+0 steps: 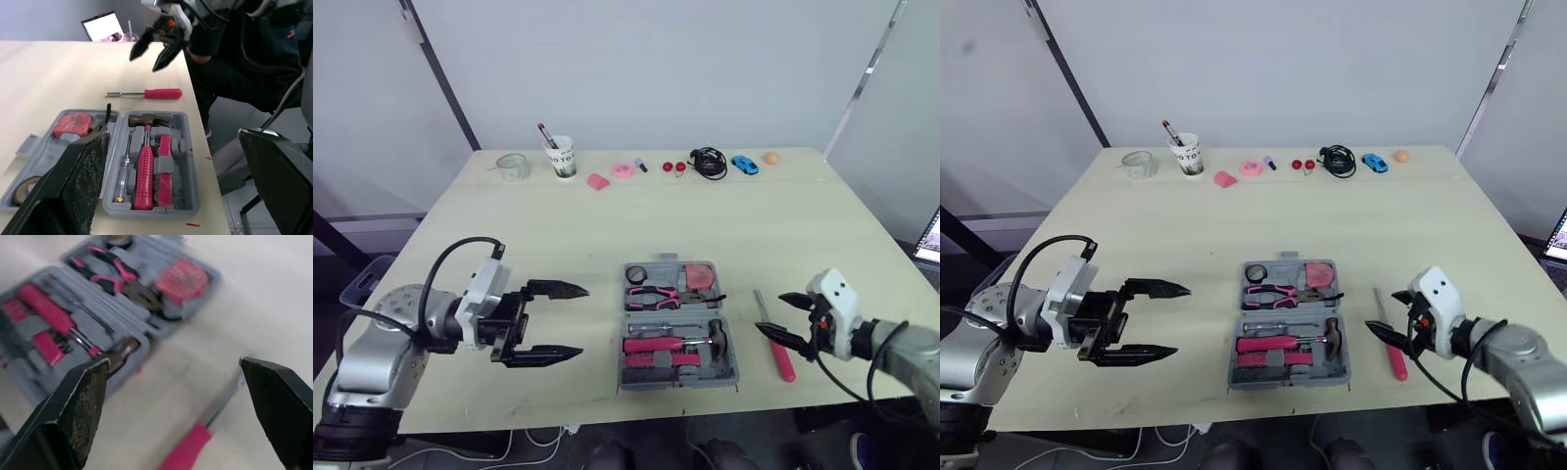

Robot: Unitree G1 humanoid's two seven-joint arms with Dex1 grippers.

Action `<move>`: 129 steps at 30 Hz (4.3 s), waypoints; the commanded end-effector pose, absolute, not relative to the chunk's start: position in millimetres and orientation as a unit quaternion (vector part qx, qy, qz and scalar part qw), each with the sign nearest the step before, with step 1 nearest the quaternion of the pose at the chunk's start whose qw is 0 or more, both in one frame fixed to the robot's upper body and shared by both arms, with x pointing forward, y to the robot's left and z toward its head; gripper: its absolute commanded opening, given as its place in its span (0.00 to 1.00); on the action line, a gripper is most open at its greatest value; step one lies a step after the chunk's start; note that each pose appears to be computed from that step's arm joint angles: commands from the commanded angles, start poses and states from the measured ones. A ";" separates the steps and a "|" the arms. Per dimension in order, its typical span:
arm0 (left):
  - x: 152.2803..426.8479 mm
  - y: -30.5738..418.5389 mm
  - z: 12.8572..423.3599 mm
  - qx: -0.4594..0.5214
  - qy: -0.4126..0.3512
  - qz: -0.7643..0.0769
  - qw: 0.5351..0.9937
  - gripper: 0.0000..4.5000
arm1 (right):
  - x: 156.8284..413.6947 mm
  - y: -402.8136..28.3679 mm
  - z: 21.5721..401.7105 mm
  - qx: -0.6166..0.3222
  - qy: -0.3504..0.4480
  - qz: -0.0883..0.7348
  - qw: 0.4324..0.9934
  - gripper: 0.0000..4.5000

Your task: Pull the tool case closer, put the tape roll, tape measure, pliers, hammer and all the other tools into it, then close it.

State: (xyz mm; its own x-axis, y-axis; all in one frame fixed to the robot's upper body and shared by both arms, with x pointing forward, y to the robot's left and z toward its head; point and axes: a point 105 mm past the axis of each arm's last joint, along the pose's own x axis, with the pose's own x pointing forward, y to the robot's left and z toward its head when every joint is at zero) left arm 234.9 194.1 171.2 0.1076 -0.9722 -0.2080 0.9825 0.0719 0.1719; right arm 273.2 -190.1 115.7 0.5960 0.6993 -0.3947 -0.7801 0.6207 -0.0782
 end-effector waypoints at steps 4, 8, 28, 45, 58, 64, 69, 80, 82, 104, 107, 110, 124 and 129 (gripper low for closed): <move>230.4 189.5 182.0 0.135 0.009 -0.681 0.719 1.00 | 267.4 -187.1 122.3 -0.250 0.136 0.612 0.738 0.99; 229.8 187.1 180.2 0.133 0.010 -0.682 0.719 1.00 | 276.4 -191.1 117.2 -0.328 0.144 0.671 0.649 0.99; 215.9 186.3 176.9 0.136 0.013 -0.671 0.729 1.00 | 313.2 -188.9 76.1 -0.611 0.138 0.743 0.237 0.99; 212.5 185.5 174.9 0.131 0.026 -0.673 0.727 1.00 | 330.7 -177.5 56.9 -0.669 0.122 0.706 0.201 0.29; 212.5 182.7 170.3 0.124 0.023 -0.672 0.729 1.00 | 325.2 -190.8 84.8 -0.551 0.162 0.716 0.396 0.08; 213.0 182.2 170.0 0.119 0.020 -0.670 0.733 1.00 | 314.6 -200.6 103.6 -0.467 0.187 0.672 0.543 0.08; 214.5 182.3 170.6 0.109 0.019 -0.669 0.735 1.00 | 318.8 -207.6 111.9 -0.387 0.223 0.540 0.713 0.08; 215.4 181.3 167.6 0.117 0.022 -0.687 0.717 1.00 | 306.3 -214.8 86.8 -0.151 0.383 0.291 0.863 0.08; 216.7 181.2 167.1 0.118 0.021 -0.689 0.715 1.00 | 300.9 -216.1 80.1 -0.100 0.423 0.240 0.868 0.08; 219.6 172.7 171.2 0.117 0.007 -0.700 0.705 1.00 | 330.0 -191.8 54.9 0.073 0.442 0.079 0.890 0.37; 218.7 173.0 170.8 0.117 0.008 -0.699 0.705 1.00 | 331.1 -194.7 61.1 0.045 0.417 0.093 0.903 0.71; 217.8 173.4 170.7 0.115 0.007 -0.699 0.706 1.00 | 330.4 -196.3 71.9 0.018 0.384 0.116 0.916 0.91; 218.9 175.5 174.6 0.110 0.004 -0.698 0.708 1.00 | 312.5 -195.4 79.6 -0.053 0.187 0.197 0.961 0.91; 219.9 174.7 175.9 0.108 0.002 -0.696 0.710 1.00 | 310.3 -184.0 59.8 -0.050 0.163 0.190 0.967 0.91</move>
State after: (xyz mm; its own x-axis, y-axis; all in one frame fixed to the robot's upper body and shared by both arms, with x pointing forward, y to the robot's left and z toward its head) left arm 220.6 174.8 165.8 0.0308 -0.9858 -0.1648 0.9936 0.0122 0.1127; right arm 305.9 -186.6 53.9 0.8466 0.3623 -0.3899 -0.3894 0.9210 0.0104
